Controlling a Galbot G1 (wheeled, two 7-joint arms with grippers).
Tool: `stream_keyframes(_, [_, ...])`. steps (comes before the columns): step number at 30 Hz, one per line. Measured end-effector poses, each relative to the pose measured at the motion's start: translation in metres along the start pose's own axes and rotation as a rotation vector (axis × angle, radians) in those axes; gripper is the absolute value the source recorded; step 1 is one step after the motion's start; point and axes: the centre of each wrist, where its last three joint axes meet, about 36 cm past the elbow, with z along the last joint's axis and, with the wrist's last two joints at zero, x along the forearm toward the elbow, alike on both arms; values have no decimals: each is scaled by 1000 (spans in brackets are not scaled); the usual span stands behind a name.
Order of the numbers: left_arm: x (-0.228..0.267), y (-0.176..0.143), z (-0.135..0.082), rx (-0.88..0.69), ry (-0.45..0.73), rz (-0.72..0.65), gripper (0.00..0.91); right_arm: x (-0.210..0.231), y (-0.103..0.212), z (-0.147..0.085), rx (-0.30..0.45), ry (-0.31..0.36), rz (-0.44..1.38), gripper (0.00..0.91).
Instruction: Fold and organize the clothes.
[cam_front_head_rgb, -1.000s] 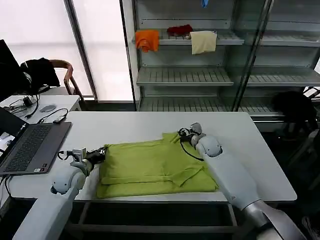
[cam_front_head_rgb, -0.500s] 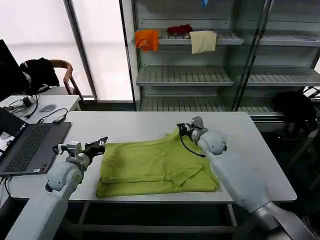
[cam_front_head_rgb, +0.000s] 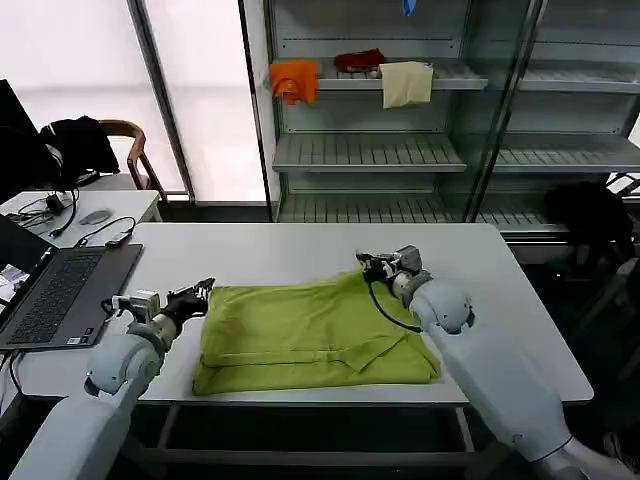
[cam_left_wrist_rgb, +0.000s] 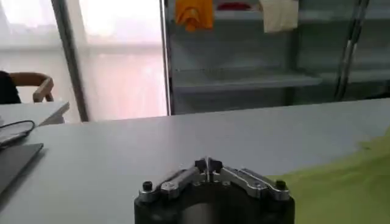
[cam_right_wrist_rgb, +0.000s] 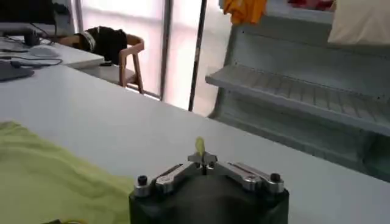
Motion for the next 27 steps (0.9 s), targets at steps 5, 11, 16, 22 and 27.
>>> stream_keyframes(5, [-16, 1, 9, -13, 42, -12, 907, 0, 3, 4, 1, 4, 0, 0])
stream_keyframes(11, [-31, 4, 15, -21, 77, -27, 20, -1, 6, 5, 4, 7, -2, 0])
stream_keyframes(16, [-37, 6, 19, -18, 98, -32, 20, -3, 7, 5, 7, 10, -4, 0])
stream_keyframes(22, [-38, 5, 22, -24, 115, -25, 0, -8, 9, 4, 8, 14, -4, 0])
stream_keyframes(27, [-39, 5, 23, -35, 114, -25, 0, -10, 10, 5, 7, 18, -3, 0])
